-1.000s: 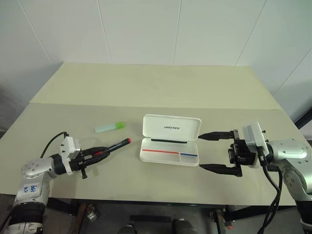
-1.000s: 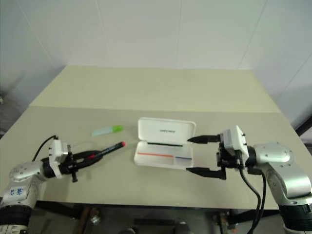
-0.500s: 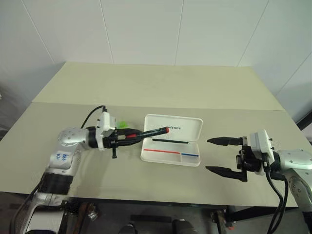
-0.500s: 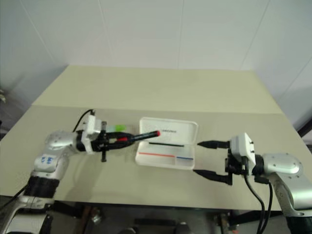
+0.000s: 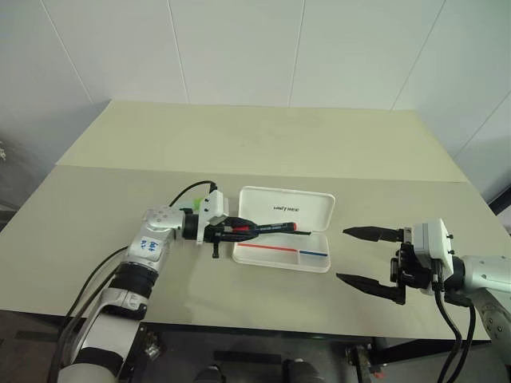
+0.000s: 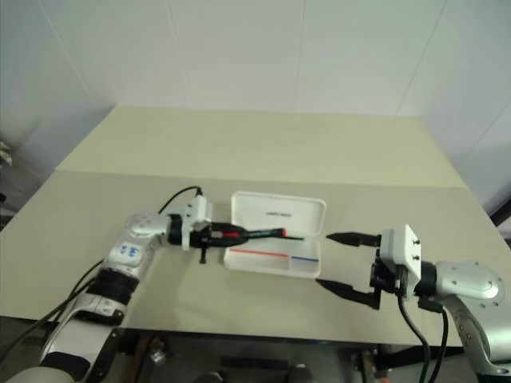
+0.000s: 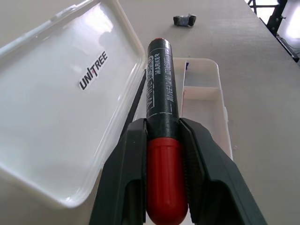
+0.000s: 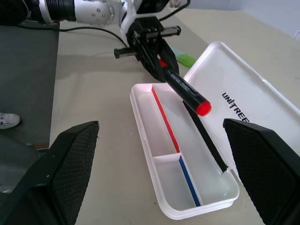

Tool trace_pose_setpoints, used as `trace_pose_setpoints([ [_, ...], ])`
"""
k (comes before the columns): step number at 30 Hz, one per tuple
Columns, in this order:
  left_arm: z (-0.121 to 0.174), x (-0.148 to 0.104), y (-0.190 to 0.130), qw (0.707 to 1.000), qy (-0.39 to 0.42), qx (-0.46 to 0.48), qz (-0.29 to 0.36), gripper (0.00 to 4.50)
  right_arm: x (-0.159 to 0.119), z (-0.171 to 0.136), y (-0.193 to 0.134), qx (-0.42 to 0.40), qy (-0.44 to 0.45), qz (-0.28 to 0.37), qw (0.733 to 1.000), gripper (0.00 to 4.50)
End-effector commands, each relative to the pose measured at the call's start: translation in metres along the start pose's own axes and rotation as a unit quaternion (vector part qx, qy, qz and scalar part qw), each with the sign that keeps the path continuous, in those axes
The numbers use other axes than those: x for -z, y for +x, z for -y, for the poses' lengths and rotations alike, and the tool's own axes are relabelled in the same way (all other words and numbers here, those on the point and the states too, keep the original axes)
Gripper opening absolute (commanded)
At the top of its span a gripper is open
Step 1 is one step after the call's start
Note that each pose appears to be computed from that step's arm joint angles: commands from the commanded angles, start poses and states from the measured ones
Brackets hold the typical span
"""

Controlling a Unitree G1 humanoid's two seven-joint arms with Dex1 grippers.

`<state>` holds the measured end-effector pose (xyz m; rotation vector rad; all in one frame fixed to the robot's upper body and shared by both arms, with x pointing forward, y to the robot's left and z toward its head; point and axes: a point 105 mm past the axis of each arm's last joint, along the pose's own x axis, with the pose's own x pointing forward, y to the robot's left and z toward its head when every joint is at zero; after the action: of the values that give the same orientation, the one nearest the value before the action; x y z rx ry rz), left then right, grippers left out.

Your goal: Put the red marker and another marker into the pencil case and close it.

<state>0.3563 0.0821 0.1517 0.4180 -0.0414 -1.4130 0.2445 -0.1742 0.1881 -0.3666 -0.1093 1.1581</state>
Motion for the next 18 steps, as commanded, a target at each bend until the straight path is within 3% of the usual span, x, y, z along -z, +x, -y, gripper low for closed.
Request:
trace_pose_setpoints([
  [1, -0.006, -0.007, 0.010, 1.000, 0.026, 0.003, -0.001, 0.67, -0.014, -0.001, 0.000, 0.009, -0.021, 0.019, 1.000, 4.50],
  [11, -0.011, -0.003, 0.024, 1.000, 0.021, 0.012, -0.019, 0.67, -0.015, -0.002, 0.003, 0.014, -0.021, 0.024, 0.999, 4.50],
  [18, -0.011, -0.007, 0.029, 0.999, 0.027, 0.016, -0.012, 2.91, -0.016, -0.002, 0.004, 0.016, -0.023, 0.028, 0.999, 4.50],
])
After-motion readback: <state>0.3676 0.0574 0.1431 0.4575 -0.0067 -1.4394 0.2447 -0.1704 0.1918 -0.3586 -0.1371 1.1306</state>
